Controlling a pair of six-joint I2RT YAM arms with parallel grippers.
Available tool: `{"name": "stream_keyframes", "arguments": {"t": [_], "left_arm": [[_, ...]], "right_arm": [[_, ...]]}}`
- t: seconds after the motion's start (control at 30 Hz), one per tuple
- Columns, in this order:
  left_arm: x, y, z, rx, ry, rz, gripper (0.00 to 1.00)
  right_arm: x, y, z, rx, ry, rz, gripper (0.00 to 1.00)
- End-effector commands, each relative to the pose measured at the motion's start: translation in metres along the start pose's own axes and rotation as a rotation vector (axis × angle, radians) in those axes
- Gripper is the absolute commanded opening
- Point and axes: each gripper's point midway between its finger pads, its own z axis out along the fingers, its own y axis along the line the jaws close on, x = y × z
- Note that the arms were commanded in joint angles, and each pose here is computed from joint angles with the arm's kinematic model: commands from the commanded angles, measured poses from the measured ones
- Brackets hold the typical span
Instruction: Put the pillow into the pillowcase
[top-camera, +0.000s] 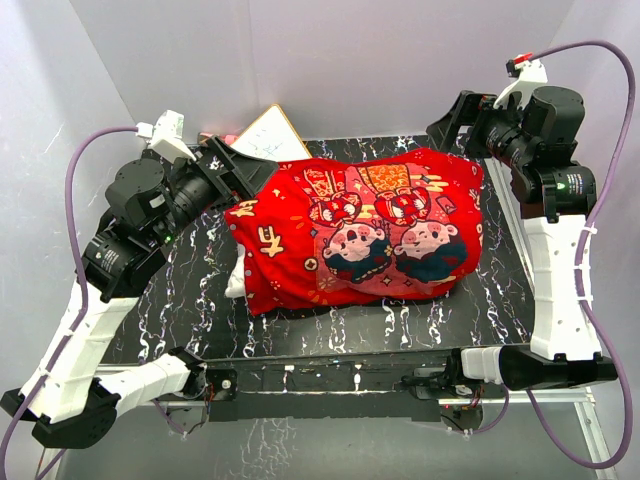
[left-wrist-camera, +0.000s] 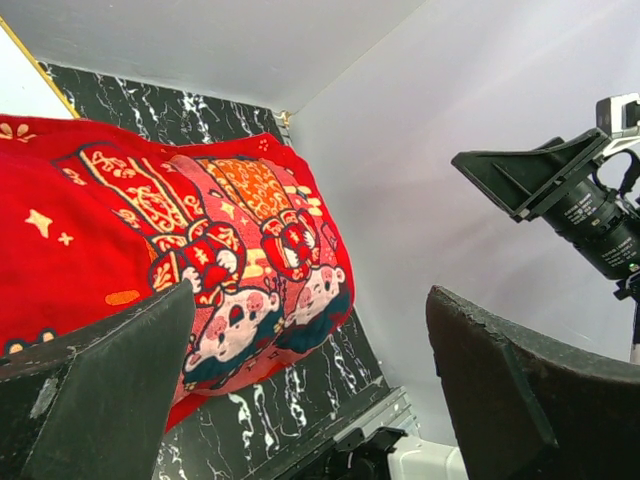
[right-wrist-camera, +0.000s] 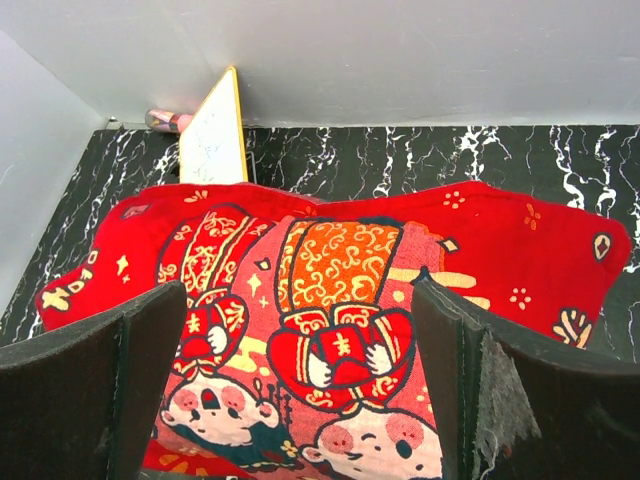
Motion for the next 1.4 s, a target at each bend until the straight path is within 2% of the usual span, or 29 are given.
{"name": "stream_keyframes", "arguments": {"t": [0.0, 1.37], "left_arm": [[-0.004, -0.006, -0.004, 0.031, -0.013, -0.001, 0.97], [0.009, 0.003, 0.014, 0.02, 0.033, 0.043, 0.97]], "right_arm": [[-0.02, 0.005, -0.012, -0.008, -0.082, -0.021, 0.98], [-0.015, 0.001, -0.004, -0.004, -0.074, -0.041, 0.98]]}}
